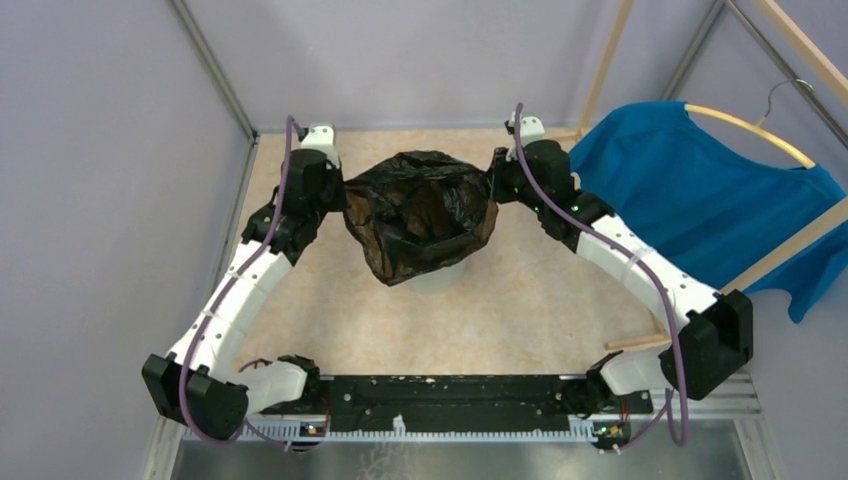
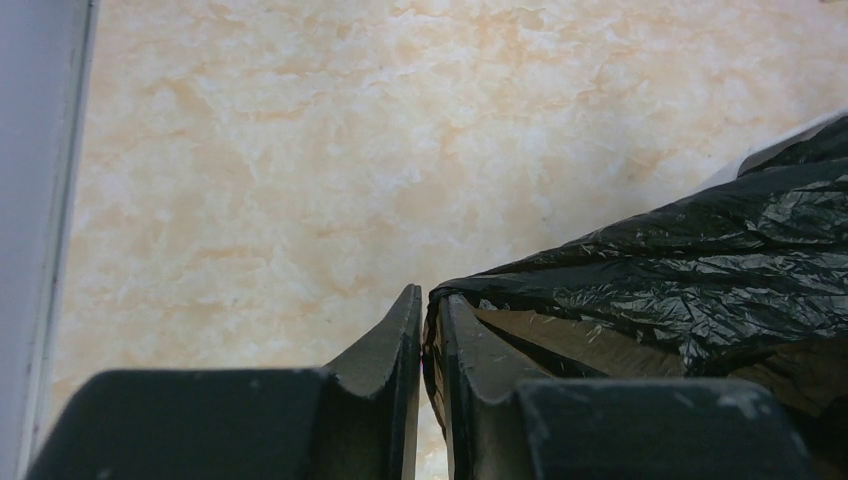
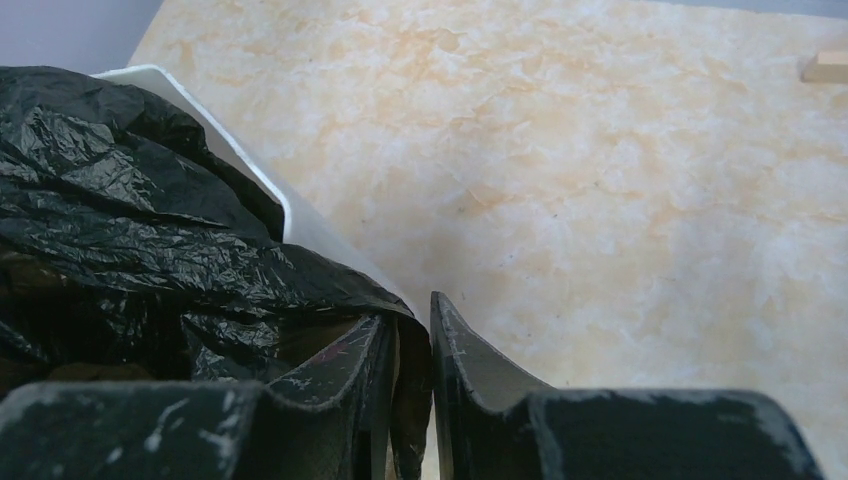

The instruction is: Put the trash bags into the trash bin

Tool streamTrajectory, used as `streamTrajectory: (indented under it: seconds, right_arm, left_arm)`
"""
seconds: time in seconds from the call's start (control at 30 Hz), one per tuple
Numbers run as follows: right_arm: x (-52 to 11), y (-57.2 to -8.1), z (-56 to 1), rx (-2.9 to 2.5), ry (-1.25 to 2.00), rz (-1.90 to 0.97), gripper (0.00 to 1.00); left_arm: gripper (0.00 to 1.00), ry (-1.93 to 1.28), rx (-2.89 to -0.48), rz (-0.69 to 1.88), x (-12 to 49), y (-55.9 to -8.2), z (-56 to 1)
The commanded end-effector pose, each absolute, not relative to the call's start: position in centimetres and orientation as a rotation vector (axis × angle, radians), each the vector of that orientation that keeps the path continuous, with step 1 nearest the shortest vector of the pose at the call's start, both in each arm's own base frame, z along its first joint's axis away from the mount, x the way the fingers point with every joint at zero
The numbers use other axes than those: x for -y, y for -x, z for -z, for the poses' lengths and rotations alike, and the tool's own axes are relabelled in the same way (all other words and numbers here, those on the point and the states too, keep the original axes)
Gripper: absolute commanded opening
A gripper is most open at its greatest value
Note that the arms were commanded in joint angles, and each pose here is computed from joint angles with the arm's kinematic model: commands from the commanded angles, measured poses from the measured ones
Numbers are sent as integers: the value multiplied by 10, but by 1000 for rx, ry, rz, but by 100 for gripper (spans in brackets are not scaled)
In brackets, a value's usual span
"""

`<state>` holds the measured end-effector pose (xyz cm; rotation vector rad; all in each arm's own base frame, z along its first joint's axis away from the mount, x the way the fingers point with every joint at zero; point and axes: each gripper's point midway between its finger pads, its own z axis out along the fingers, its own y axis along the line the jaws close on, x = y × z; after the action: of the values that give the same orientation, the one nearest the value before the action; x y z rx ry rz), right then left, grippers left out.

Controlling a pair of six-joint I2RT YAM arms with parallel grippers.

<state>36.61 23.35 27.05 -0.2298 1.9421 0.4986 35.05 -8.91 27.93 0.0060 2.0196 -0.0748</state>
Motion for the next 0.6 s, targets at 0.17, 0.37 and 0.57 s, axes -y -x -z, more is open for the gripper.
streamTrajectory:
  seconds: [0.17, 0.37, 0.57]
  right_arm:
    - [-240, -378, -256, -1952, 223, -549, 19]
    - [-235, -377, -251, -1963, 218, -532, 20]
    - [-235, -378, -229, -2005, 194, -552, 19]
  left_arm:
    - [19, 24, -1938, 272, 104, -374, -301]
    - [27, 28, -1871, 318, 104, -379, -327]
    - [20, 44, -1914, 310, 106, -402, -316]
